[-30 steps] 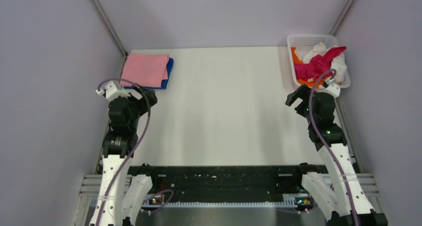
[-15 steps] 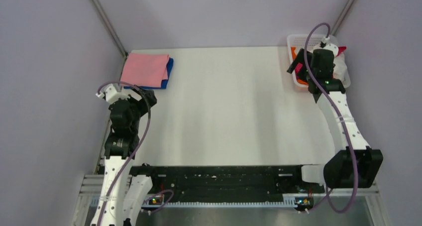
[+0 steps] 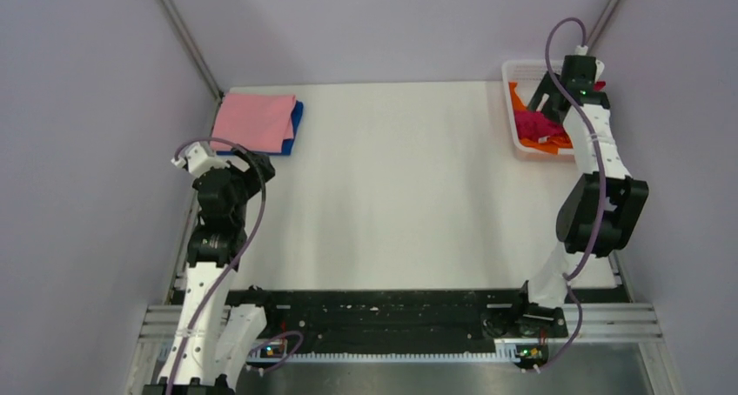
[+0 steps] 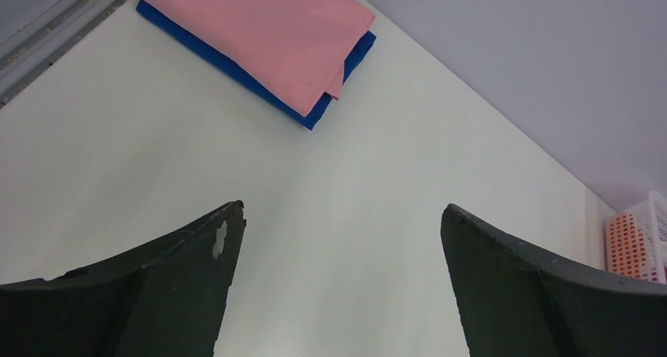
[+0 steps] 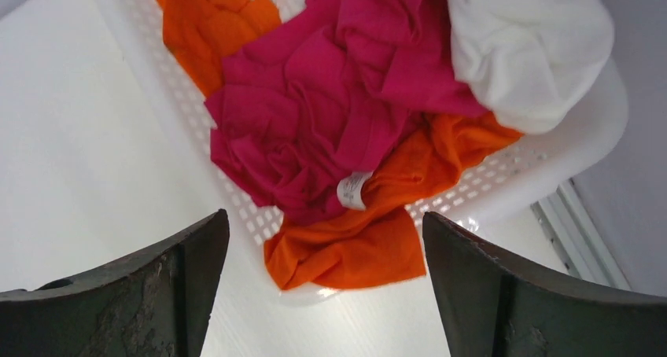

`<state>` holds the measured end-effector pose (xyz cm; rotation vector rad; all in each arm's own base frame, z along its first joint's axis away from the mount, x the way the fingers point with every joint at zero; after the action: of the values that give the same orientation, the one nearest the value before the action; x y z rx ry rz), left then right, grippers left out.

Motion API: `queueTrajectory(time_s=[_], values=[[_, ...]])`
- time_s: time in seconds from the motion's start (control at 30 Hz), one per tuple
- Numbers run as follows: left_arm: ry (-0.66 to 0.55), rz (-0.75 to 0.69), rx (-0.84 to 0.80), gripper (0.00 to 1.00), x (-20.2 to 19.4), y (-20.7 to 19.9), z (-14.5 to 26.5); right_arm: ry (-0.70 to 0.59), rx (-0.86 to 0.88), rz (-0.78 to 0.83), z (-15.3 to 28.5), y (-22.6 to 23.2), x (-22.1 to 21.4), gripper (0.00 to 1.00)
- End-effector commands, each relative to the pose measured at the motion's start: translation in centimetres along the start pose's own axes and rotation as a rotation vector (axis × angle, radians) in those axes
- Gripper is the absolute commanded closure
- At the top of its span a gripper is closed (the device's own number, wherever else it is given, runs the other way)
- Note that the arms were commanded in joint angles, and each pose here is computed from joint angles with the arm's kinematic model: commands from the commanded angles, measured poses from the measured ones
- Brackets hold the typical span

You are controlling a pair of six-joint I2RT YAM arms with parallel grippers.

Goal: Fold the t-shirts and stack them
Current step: Grab crumpled tshirt from bin with the right arm

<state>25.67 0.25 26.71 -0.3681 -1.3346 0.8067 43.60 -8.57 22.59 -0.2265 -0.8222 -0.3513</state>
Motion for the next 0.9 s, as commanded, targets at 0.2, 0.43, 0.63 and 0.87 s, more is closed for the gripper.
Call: queueTrajectory(time_s=[0.2,0.43,0.63,0.87], values=[[-0.036,0.003,-0.042,0.01,0.2,-0.7,-1.6,-0.185,-0.121,0.057,-4.9,-2.3,7.3,0.09],[-0.041,-0.002,-0.001,0.01,-0.1,-0.1,-2.8,-0.19,-0.15,0.036,-7.0,-2.7,7.3,0.11],[-0.013,-0.012,0.015,0.01,-0.6,0.0,-3.7,-0.131,-0.15,0.048,-9.3,-2.5,5.3,0.22],[-0.013,-0.02,0.038,0.01,-0.4,0.1,-3.8,-0.113,-0.255,0.079,-11.3,-3.8,4.8,0.22]])
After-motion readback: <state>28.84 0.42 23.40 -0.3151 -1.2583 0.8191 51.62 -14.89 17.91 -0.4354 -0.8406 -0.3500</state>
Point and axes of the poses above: each gripper's point midway between its finger pads, its own z axis back along the fingers, its own y axis along the line the jaws close on, x = y × z, the point moved 4 cm from there along z, back along the fingers, and after that the axes turned 10 degrees about z, right-handed, at the moved point
